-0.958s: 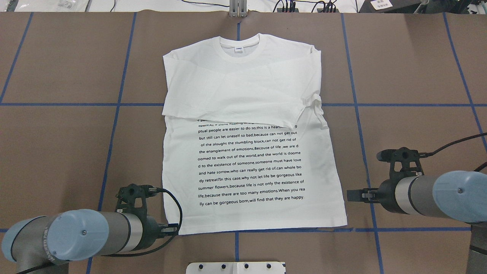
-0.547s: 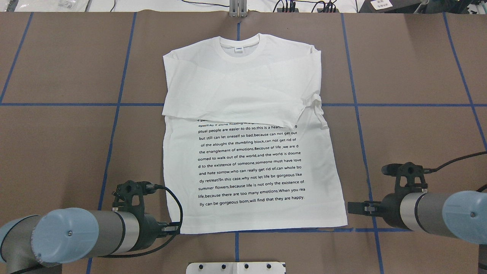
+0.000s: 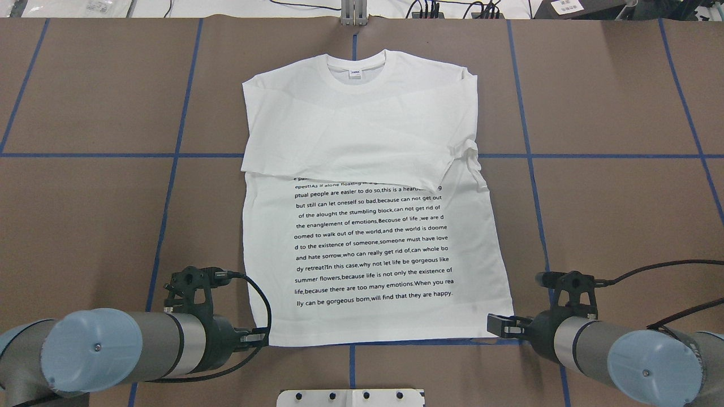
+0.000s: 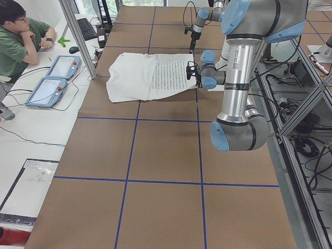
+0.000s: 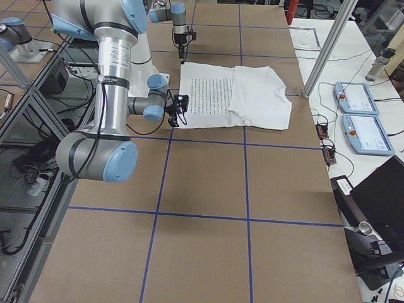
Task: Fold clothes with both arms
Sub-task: 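Lift the hem corners with both grippers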
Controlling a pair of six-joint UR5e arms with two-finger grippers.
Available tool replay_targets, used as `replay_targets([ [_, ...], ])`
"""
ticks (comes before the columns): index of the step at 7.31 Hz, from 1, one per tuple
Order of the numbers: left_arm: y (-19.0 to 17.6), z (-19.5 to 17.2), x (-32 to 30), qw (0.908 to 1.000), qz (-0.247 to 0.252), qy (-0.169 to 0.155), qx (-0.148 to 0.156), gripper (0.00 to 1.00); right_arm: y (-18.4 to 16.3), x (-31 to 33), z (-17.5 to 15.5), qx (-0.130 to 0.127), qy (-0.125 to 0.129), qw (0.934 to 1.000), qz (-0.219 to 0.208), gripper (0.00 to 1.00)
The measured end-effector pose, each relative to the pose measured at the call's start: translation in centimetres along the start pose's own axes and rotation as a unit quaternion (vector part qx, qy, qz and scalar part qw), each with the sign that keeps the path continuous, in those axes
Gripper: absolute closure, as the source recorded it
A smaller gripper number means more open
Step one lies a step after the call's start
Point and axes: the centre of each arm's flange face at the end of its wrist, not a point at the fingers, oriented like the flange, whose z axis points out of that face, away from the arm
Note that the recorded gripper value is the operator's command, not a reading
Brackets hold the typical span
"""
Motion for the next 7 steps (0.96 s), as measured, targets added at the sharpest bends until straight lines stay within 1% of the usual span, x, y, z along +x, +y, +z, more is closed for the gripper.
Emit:
replay_targets([
  [2,0.1,-0.4,0.3,1.0000,-0.005,0.004,0.000,1.00,0.5,0.2,0.6,0.003,0.005,1.0000,-0.003,0.33],
  [4,0.1,-0.7,0.4,1.0000,-0.005,0.007,0.000,1.00,1.0,0.7,1.2,0.000,0.012,0.9999,-0.008,0.34],
  [5,0.1,-0.7,0.4,1.0000,-0.005,0.007,0.001,1.00,1.3,0.9,1.4,-0.002,0.015,0.9998,-0.010,0.37],
  [6,0.1,-0.8,0.4,1.0000,-0.005,0.008,0.001,1.00,1.5,1.0,1.6,-0.003,0.017,0.9998,-0.012,0.47],
  [7,0.1,-0.8,0.4,1.0000,-0.005,0.008,0.001,1.00,1.7,1.0,1.6,-0.004,0.017,0.9998,-0.013,0.62],
])
